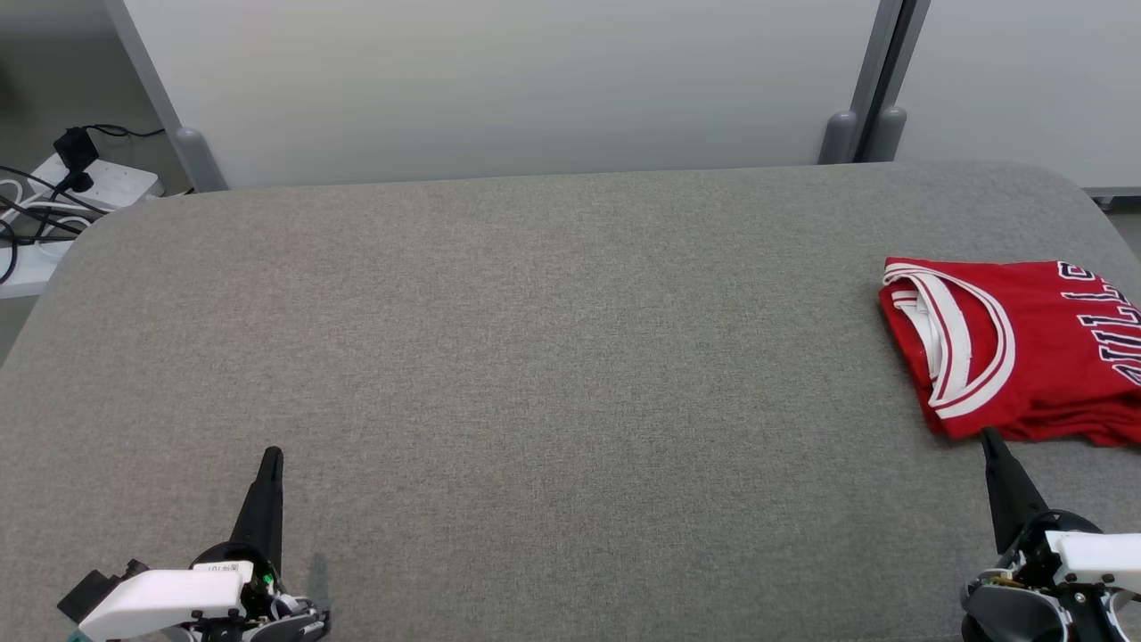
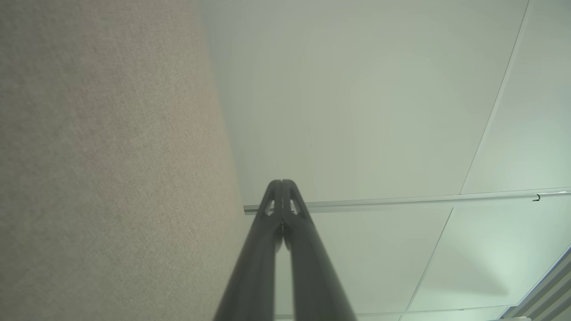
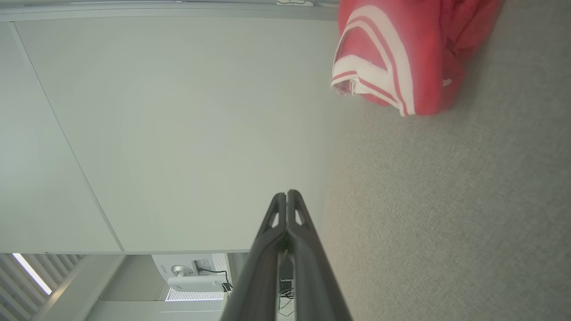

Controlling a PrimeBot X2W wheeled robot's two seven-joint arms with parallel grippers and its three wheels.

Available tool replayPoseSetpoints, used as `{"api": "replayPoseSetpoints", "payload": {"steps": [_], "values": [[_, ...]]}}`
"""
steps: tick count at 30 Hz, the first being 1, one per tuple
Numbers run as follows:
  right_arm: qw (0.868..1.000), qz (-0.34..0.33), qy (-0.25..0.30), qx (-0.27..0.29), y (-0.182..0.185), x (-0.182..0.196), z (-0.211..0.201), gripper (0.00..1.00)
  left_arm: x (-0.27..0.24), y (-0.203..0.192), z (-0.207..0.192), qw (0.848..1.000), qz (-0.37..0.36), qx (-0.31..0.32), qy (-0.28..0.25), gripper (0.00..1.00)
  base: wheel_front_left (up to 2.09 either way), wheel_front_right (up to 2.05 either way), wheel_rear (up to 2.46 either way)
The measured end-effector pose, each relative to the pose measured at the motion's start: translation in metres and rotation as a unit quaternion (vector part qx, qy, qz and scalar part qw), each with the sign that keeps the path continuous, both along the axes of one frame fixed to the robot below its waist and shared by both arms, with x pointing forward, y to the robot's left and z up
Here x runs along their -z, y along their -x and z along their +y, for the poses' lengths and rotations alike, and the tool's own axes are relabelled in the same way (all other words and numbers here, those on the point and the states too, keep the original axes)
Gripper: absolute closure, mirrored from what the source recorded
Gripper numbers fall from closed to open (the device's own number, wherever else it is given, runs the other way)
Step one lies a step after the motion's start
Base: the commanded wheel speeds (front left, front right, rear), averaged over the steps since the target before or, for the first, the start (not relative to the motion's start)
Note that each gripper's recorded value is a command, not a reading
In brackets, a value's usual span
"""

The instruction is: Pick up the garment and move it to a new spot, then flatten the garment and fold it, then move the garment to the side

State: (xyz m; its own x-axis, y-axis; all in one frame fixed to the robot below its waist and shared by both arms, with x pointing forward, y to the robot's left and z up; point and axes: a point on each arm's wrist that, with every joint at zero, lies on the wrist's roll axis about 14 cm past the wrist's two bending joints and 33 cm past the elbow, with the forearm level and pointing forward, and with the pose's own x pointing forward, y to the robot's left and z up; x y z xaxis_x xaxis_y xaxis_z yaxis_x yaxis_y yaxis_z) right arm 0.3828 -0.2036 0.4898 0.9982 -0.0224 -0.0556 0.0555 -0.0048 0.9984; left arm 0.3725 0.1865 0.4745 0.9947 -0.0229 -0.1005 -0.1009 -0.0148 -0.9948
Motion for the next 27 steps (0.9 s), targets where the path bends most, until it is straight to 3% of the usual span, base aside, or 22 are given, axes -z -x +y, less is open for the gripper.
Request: {"api": "replayPoseSetpoints", "payload": {"steps": [27], "values": [[1.0, 0.0, 0.0, 0.0, 0.0, 0.0, 0.0, 1.0, 0.0, 0.0, 0.0001, 1.0, 0.0, 0.0, 0.0, 1.0, 0.0, 0.0, 0.0]]}}
